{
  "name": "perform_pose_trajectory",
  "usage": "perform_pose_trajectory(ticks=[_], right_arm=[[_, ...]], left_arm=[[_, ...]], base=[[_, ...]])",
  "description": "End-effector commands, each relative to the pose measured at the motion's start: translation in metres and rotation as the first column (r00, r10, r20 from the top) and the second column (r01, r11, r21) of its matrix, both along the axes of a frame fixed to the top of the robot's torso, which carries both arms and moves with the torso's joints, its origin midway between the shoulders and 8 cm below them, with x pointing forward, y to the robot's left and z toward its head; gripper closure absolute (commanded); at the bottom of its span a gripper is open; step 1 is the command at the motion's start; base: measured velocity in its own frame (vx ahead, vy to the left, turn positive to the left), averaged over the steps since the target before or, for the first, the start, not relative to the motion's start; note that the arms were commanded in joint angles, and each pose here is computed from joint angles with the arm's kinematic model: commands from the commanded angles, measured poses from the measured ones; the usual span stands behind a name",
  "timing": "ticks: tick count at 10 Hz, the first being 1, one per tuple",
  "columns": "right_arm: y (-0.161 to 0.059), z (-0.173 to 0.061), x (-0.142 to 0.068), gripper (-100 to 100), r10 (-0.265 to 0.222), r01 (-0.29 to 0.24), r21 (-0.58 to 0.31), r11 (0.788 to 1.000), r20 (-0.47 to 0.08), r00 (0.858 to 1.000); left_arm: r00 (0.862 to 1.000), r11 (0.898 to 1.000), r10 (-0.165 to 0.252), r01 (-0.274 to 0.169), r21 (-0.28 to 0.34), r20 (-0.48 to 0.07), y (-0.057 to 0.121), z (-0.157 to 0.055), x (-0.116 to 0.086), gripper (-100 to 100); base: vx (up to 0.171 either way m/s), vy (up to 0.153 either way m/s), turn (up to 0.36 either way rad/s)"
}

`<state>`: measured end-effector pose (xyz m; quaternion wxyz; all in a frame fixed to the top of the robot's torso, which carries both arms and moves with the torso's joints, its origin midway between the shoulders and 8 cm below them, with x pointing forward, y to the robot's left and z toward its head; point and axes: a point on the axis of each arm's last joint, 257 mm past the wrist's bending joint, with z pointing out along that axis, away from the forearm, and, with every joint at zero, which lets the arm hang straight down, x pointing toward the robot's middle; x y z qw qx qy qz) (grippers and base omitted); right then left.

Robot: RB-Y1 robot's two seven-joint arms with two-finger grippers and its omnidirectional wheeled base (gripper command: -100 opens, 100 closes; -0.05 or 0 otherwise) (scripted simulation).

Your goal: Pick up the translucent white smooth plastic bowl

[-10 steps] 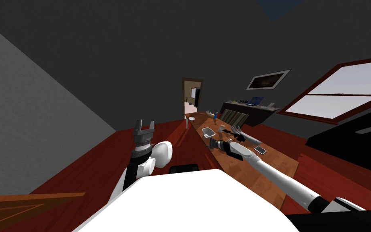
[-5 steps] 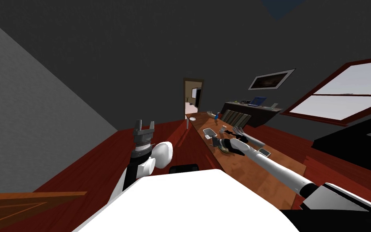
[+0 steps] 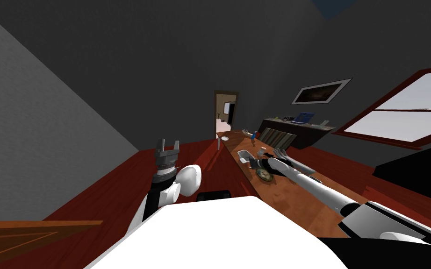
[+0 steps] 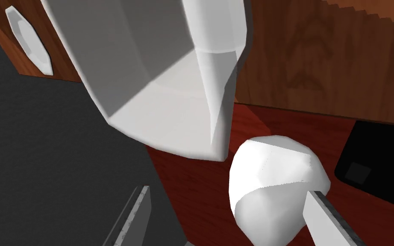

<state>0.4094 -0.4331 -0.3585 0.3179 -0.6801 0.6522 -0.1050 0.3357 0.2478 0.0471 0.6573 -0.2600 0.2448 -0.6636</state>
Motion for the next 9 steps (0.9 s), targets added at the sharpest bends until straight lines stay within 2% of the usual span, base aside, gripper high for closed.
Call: perform_pose_trajectory(ticks=[1,3,4,6,9], right_arm=[[-0.02,-0.001,0.003,-100,0.02,-0.021,-0.07,0.997,-0.012,1.0],[-0.039,-0.003,0.003,-100,0.039,-0.043,-0.141,0.989,-0.032,0.999],[-0.039,-0.003,0.003,-100,0.039,-0.043,-0.141,0.989,-0.032,0.999],[-0.056,-0.006,0.001,-100,0.051,-0.061,-0.197,0.978,-0.058,0.997],[-0.075,-0.022,-0.016,-100,0.062,-0.091,-0.255,0.963,-0.122,0.991]], left_arm=[[1.0,1.0,0.0,0.0,0.0,0.0,0.0,0.0,0.0,0],[1.0,1.0,0.0,0.0,0.0,0.0,0.0,0.0,0.0,0],[1.0,1.0,0.0,0.0,0.0,0.0,0.0,0.0,0.0,0],[1.0,1.0,0.0,0.0,0.0,0.0,0.0,0.0,0.0,0],[1.0,1.0,0.0,0.0,0.0,0.0,0.0,0.0,0.0,0]], base=[[0.061,0.012,0.04],[0.047,0.01,0.041],[0.032,-0.003,0.014],[0.029,0.001,0.026],[0.034,0.007,0.03]])
